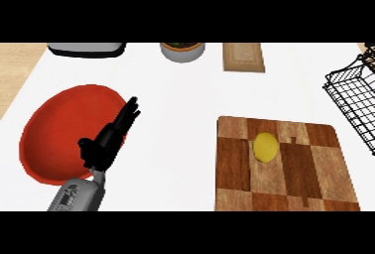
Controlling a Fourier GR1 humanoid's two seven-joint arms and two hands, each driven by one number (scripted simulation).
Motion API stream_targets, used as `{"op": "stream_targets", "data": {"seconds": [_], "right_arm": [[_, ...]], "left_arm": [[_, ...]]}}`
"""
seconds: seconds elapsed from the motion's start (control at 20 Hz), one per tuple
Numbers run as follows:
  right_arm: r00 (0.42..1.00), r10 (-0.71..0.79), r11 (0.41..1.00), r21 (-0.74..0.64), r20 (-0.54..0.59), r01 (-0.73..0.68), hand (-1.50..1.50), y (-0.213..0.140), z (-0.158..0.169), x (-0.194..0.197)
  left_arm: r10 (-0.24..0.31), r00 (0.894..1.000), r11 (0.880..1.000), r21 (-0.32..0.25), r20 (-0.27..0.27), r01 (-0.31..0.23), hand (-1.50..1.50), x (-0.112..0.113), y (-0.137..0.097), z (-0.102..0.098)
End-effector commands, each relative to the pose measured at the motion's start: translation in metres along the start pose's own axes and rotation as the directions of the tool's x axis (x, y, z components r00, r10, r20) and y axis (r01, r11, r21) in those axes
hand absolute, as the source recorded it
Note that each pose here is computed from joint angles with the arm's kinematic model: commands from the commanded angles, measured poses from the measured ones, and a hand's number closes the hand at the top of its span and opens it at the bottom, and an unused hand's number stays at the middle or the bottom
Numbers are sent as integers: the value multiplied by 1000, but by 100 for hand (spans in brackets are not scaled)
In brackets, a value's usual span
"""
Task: Pick the sweet potato from the cutting board and place it in the tiered basket
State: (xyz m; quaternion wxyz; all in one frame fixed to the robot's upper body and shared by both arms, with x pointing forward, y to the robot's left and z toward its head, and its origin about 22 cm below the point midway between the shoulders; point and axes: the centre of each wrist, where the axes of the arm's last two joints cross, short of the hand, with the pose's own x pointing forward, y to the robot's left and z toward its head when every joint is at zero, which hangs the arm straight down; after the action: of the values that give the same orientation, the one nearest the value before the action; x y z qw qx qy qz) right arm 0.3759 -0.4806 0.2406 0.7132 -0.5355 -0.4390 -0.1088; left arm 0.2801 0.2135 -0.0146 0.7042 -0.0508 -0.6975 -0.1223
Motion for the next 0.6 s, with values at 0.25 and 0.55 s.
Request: {"op": "stream_targets", "data": {"seconds": [0.25,0.55], "right_arm": [[930,-246,947,136,-273,290,150,32,6,18],[876,-407,891,103,-258,443,-150,24,-2,6]], "left_arm": [[6,1000,1000,6,-5,-6,0,5,16,0],[12,1000,1000,17,-10,-12,0,-6,14,-1]]}}
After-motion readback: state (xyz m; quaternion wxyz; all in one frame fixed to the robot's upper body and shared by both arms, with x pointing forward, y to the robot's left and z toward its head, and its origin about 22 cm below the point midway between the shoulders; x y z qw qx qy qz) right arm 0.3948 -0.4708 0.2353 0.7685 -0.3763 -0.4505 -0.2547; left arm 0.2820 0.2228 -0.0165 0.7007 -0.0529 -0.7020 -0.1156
